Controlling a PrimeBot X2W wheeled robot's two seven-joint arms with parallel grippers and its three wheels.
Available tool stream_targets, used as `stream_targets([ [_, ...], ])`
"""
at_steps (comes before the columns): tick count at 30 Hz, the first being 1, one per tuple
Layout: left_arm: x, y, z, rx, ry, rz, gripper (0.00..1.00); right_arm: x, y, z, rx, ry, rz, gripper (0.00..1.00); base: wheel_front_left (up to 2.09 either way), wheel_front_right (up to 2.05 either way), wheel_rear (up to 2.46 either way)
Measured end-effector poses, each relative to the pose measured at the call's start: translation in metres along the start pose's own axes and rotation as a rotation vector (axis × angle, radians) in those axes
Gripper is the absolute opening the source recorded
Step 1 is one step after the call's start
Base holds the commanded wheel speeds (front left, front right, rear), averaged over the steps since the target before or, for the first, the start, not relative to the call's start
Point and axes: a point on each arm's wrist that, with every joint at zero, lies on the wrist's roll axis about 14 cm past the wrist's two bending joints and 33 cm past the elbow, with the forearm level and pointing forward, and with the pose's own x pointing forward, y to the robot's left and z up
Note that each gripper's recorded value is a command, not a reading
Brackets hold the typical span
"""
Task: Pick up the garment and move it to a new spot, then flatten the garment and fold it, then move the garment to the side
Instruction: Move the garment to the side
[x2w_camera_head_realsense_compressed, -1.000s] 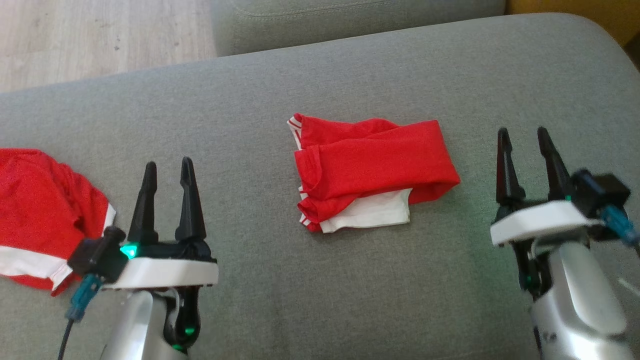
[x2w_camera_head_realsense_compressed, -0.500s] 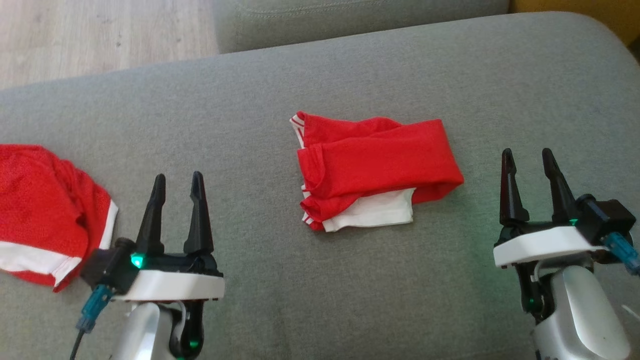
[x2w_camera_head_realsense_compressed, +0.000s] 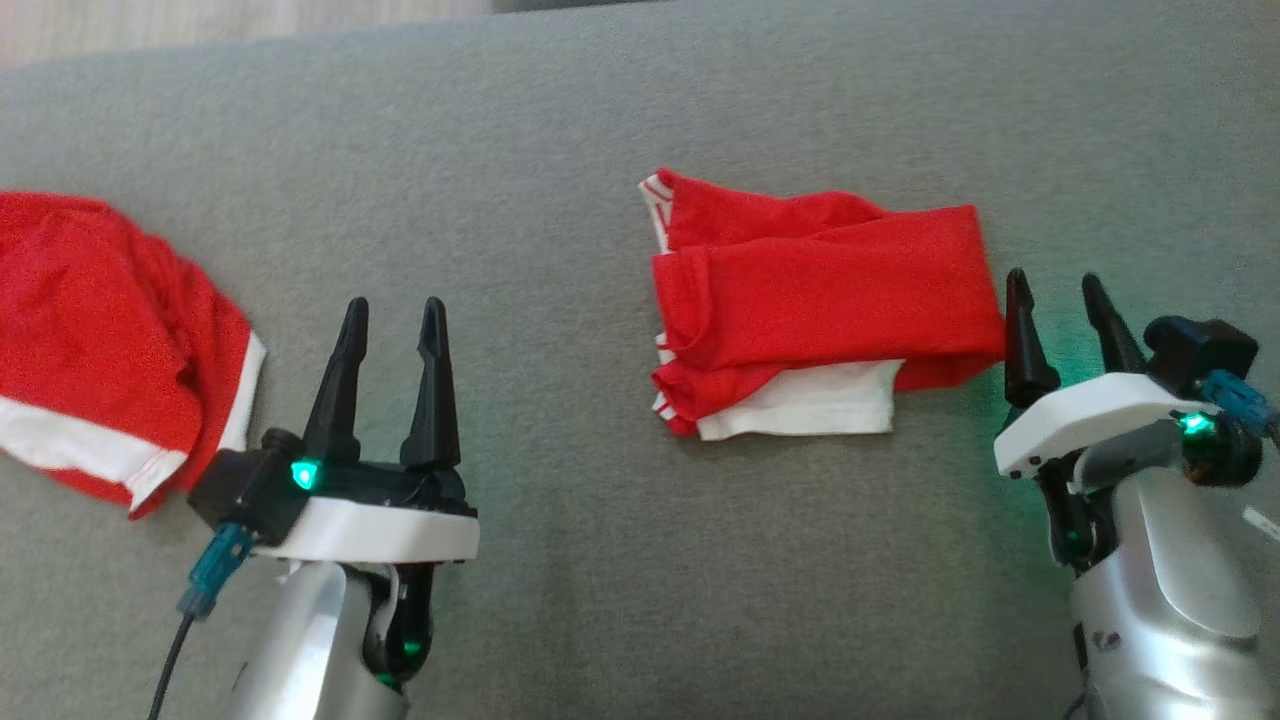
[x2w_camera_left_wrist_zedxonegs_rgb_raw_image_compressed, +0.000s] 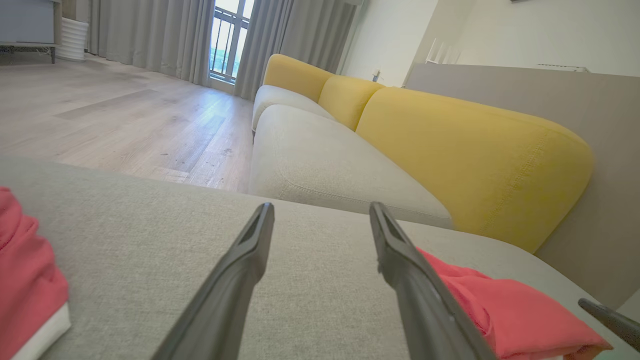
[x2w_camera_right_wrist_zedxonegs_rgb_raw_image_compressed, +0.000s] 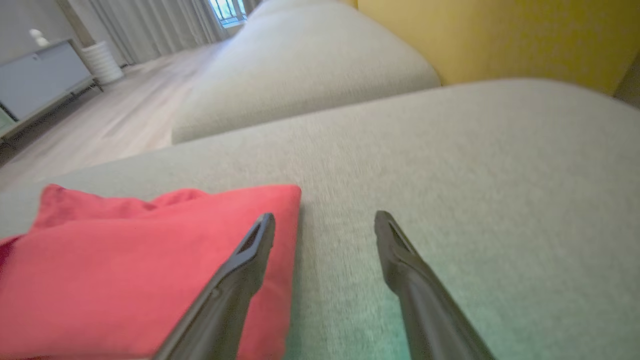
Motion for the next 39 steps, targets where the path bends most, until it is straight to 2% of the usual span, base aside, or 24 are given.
stream_targets([
  [3,-0.001,0.008,-0.003,-0.001,0.010,0.021,1.00,0.009,0.007,-0.025,0.060,0.087,0.010,1.00,0.00,0.00,0.00],
  [7,-0.003,0.017,-0.007,0.001,0.022,0.045,1.00,0.018,0.030,-0.048,0.074,0.166,0.067,1.00,0.00,0.00,0.00],
  [14,-0.002,0.021,-0.009,0.003,0.029,0.055,1.00,0.029,0.040,-0.055,0.046,0.197,0.104,1.00,0.00,0.00,0.00],
  [15,-0.001,0.021,-0.008,0.003,0.026,0.053,1.00,0.029,0.040,-0.055,0.038,0.197,0.108,0.58,0.00,0.00,0.00],
  [16,-0.001,0.020,-0.008,0.003,0.024,0.050,1.00,0.030,0.041,-0.053,0.028,0.191,0.111,0.00,0.00,0.00,0.00],
  [22,0.001,0.015,-0.007,0.002,0.022,0.036,1.00,0.029,0.044,-0.045,-0.040,0.154,0.124,0.00,0.00,0.00,0.00],
  [28,0.005,0.003,-0.001,0.000,0.004,0.006,1.00,0.025,0.022,-0.020,-0.167,0.084,0.097,0.00,0.00,0.00,0.00],
  [34,0.006,-0.002,0.002,-0.032,-0.008,-0.006,1.00,0.024,-0.044,0.024,-0.369,0.039,0.006,0.00,0.00,0.00,0.00],
  [39,0.007,0.000,0.000,-0.036,-0.003,-0.002,1.00,0.021,-0.108,0.043,-0.501,0.070,-0.088,0.00,0.00,0.00,0.00],
])
